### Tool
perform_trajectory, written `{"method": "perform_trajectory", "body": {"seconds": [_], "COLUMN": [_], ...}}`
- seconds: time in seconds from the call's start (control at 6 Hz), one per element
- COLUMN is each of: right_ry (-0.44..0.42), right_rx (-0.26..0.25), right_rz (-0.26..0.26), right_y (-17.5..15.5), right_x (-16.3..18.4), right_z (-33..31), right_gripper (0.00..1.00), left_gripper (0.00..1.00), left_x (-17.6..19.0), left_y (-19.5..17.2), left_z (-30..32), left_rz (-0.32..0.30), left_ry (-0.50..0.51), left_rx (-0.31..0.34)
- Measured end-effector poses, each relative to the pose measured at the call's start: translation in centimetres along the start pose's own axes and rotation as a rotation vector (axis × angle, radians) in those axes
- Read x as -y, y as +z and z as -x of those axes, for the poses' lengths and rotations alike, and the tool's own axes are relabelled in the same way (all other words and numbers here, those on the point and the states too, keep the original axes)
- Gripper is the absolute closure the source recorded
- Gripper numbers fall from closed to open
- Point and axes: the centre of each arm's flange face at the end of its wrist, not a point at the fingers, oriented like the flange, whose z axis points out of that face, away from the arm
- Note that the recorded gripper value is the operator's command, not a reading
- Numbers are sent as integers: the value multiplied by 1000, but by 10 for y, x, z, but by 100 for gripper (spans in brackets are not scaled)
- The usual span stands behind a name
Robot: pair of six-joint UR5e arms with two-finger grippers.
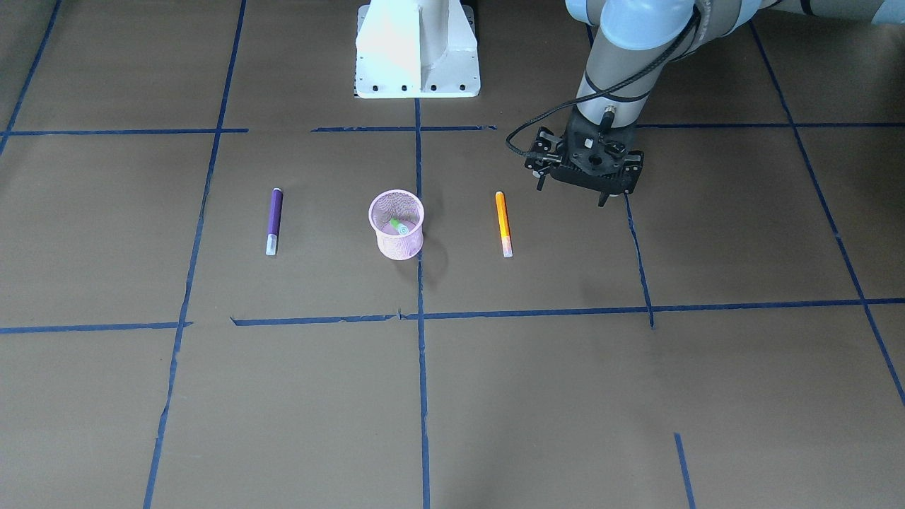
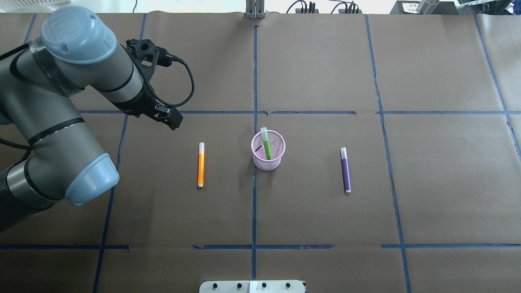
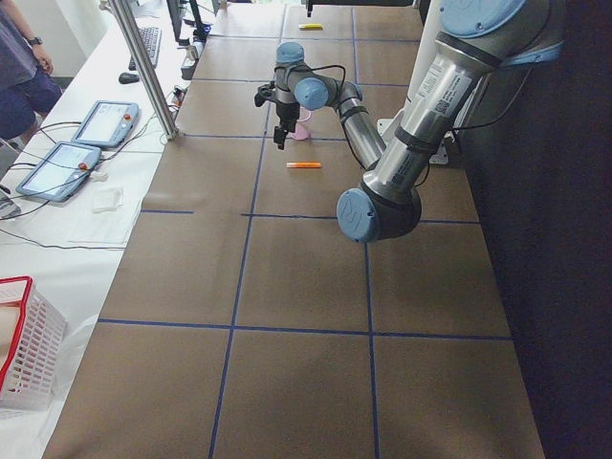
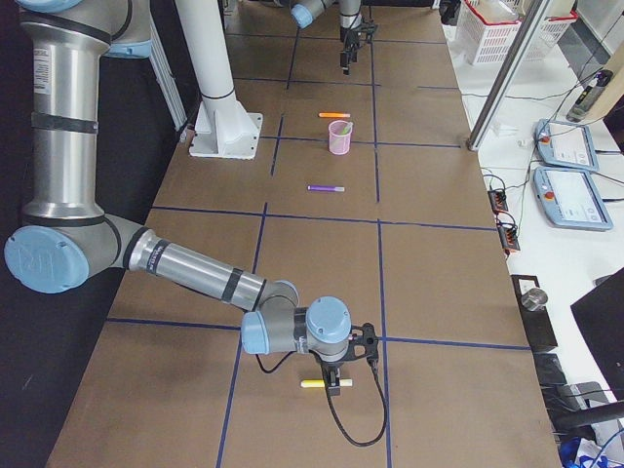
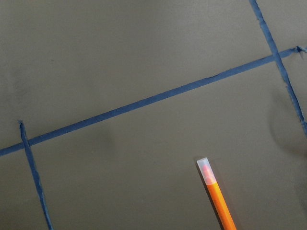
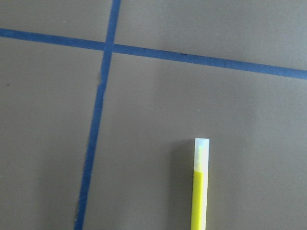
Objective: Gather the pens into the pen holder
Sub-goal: 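Move the left gripper back above the orange marker and hold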
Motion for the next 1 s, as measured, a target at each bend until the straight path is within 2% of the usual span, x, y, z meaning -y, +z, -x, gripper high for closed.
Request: {"method": "perform_trajectory", "body": {"seconds": [0.33,0.83,1.0], "right_ry": [-9,-29,-29], "right_rx": [-38,-43,-43], "right_rz": [37,71,80], "right_y": [22,39,44], "right_x": [10,17,21], "right_z": [-2,6,6], "right_gripper": [22,38,51], "left_gripper": [0,0,0], "left_x": [-1,-2,-2], "left_y": [-4,-9,-9], "left_z": [2,1,1], "left_rz": [0,-7,-7], "left_ry": [2,5,5], "left_rx": [-10,-14,-15]}}
